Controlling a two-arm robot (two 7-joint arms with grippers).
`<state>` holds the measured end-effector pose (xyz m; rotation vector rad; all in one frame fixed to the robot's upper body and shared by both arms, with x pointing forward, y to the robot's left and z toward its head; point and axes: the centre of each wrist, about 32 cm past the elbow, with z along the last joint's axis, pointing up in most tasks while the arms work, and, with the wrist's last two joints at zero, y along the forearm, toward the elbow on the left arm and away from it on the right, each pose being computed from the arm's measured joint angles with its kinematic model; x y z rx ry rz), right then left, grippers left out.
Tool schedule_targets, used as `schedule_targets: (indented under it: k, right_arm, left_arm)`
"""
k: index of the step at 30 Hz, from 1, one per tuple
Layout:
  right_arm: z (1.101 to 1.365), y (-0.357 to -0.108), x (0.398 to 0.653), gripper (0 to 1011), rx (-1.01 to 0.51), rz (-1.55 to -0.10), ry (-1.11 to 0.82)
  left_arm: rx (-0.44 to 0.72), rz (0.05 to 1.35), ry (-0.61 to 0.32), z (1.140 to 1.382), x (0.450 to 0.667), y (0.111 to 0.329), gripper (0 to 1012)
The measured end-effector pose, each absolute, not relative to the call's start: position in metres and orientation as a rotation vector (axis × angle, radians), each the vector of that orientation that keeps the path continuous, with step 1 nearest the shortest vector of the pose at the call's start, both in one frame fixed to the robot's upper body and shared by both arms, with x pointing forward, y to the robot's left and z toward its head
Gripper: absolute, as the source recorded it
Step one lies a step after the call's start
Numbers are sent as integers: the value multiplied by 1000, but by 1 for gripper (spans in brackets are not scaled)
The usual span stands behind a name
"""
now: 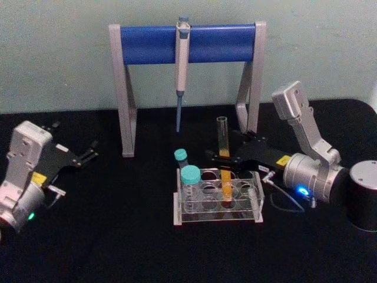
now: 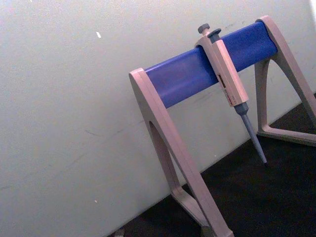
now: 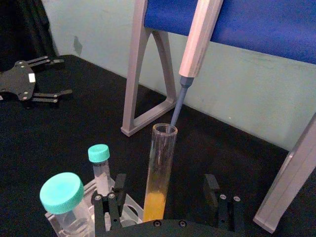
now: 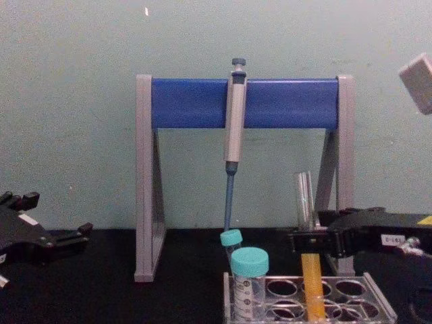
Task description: Pick up the test tube from the test tube rack, shake it, then place it back into the test tube rack.
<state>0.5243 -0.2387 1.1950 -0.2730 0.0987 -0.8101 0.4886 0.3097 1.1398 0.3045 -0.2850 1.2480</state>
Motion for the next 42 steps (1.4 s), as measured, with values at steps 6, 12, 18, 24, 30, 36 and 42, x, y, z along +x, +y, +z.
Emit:
schedule_targets:
  k: [6, 12, 18, 24, 30, 36, 42]
  right_arm:
    - [1193, -234, 526, 1000, -273, -808, 105]
    - [1191, -231, 526, 1000, -279, -807, 107]
    - [1191, -231, 525, 1000, -283, -806, 107]
    - [1191, -231, 525, 1000, -283, -806, 107]
    - [1191, -231, 525, 995, -282, -806, 107]
    - [1191, -231, 525, 860, -282, -806, 107]
    - [1191, -231, 525, 674, -281, -807, 107]
  left_arm:
    - [304, 1248, -285, 1140, 489, 310, 1001]
    - [304, 1248, -285, 1140, 489, 310, 1001]
    - [304, 1248, -285, 1140, 489, 310, 1001]
    - [304, 1248, -285, 1140, 489, 310, 1002]
    - [304, 1248, -285, 1140, 489, 310, 1001]
    - [304, 1248, -285, 1140, 489, 310, 1001]
    - [304, 1248, -285, 1140, 489, 310, 1001]
